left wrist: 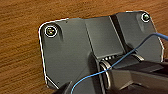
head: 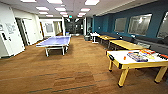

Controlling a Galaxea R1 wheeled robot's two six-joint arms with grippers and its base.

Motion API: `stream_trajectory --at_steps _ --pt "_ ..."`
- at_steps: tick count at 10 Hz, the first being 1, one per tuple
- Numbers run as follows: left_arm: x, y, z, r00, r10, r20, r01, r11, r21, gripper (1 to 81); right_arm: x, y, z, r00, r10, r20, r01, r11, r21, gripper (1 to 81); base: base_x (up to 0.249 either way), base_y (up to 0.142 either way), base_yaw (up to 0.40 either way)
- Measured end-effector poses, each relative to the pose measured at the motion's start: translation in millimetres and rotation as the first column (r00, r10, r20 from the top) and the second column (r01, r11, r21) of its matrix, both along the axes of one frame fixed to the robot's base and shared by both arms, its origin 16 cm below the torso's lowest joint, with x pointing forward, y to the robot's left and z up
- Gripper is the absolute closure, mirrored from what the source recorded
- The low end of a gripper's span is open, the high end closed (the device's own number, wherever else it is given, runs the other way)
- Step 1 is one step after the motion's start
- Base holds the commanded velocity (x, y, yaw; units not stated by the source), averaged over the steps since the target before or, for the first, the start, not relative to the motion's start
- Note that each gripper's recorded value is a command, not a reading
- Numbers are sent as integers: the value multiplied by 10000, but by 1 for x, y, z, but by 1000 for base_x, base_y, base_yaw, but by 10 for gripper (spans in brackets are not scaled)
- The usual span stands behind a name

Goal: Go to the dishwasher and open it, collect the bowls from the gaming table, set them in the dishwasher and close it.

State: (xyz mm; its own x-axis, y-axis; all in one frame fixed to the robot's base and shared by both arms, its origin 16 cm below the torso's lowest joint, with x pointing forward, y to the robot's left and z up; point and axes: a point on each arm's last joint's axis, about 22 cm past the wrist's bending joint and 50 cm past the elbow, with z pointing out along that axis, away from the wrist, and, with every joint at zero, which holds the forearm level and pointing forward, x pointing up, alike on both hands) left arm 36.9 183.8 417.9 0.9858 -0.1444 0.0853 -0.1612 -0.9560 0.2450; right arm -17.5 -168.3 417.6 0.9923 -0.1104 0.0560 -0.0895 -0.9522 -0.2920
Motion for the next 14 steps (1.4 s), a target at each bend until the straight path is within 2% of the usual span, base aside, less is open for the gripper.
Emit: stream_trajectory --at_steps 14 --pt "0 0 0 10000 5 1 -5 10000 -1 10 1 0 0 10000 -5 30 5 10000 4 10 194 0 0"
